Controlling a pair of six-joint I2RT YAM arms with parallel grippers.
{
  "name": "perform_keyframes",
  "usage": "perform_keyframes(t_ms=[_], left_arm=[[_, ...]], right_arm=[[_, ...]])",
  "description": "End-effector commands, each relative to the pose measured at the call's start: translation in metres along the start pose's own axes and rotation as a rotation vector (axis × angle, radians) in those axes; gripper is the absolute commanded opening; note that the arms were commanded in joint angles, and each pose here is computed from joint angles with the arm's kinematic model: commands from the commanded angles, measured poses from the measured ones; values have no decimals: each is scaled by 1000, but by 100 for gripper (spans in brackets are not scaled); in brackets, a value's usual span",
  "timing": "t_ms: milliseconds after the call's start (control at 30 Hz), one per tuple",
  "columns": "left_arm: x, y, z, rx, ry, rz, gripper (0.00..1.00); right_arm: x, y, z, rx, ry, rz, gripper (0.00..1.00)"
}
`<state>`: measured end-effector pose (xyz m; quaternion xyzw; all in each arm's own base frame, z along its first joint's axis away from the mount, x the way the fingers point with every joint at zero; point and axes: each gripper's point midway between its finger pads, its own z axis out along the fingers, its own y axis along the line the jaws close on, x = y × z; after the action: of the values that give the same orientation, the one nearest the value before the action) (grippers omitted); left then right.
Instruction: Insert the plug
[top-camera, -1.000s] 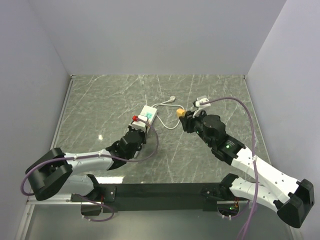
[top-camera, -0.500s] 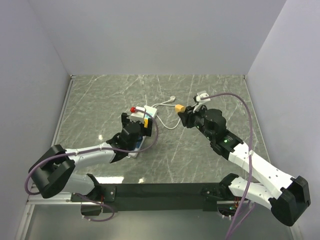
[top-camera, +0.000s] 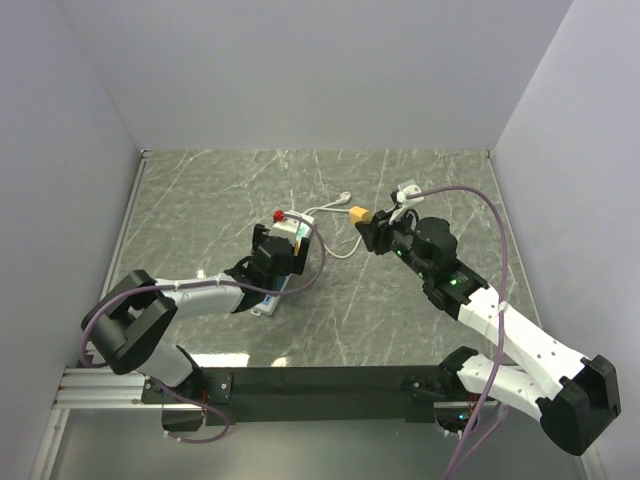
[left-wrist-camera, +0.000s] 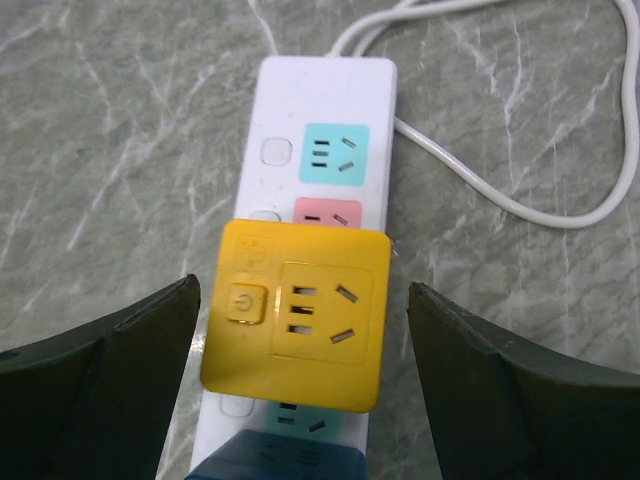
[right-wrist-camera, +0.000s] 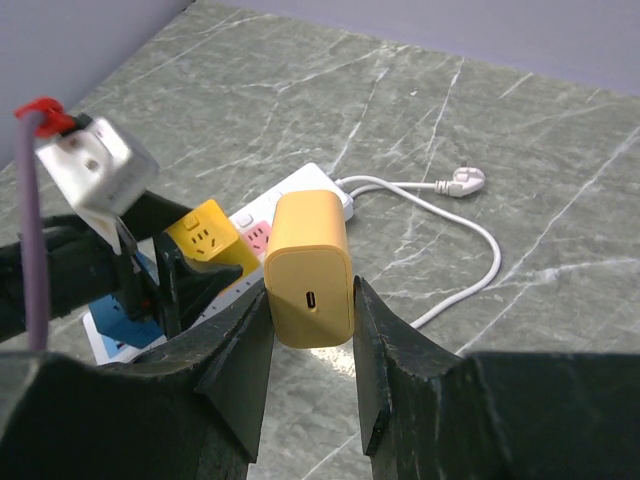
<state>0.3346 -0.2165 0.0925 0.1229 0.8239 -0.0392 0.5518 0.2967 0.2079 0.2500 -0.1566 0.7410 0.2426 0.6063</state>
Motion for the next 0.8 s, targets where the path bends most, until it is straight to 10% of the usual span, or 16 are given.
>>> perform_keyframes(t_ms=[0, 133, 767], left_arm=[[-8, -21, 6, 98, -12, 5, 82], [5, -32, 3, 188, -8, 38, 14], [47, -137, -56, 739, -27, 304, 1]], right_arm=[[-21, 1, -1, -10, -76, 1, 0], [-11, -2, 1, -8, -36, 3, 0], [69, -8, -7, 27, 358, 24, 0]])
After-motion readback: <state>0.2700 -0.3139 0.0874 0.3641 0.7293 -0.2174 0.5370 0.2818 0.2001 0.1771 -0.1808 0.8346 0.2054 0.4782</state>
